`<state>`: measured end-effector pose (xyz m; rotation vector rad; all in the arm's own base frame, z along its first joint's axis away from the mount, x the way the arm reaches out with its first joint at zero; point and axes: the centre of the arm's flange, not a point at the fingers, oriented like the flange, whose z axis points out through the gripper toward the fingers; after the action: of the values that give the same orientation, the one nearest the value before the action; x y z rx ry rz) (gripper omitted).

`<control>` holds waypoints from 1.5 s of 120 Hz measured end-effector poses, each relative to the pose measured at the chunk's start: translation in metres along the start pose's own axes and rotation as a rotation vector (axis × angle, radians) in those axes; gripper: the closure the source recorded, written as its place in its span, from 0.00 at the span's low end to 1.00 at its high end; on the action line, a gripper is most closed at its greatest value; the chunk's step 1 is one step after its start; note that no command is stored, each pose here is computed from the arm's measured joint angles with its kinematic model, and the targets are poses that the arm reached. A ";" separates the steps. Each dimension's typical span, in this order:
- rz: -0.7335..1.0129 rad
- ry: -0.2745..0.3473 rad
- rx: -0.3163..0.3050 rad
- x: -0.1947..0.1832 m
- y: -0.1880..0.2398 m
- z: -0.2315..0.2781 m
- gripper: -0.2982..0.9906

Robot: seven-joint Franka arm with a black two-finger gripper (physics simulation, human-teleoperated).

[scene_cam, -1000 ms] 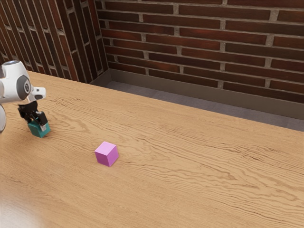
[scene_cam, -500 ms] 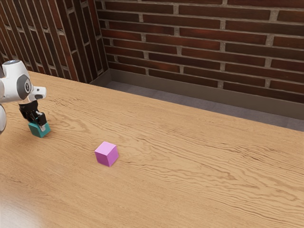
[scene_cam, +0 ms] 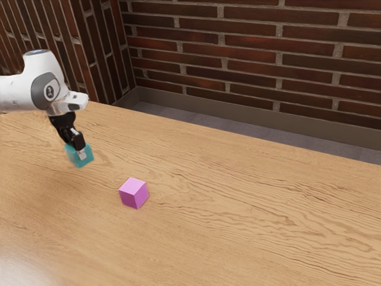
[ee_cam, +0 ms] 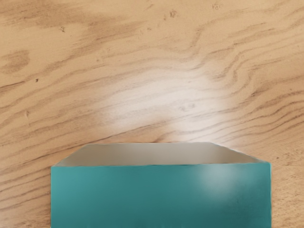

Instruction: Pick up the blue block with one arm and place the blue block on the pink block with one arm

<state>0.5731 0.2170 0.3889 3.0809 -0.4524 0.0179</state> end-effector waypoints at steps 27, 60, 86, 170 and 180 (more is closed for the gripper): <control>0.059 -0.017 0.008 0.070 0.104 0.009 0.55; -0.144 -0.035 0.005 0.083 0.129 0.024 0.54; -0.300 -0.051 -0.003 0.089 0.144 0.035 0.54; -0.445 -0.033 0.028 0.071 0.164 0.046 0.53; -0.426 -0.016 0.029 0.072 0.164 0.043 0.53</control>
<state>0.5951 0.0385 0.3512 3.1359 0.2107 -0.0089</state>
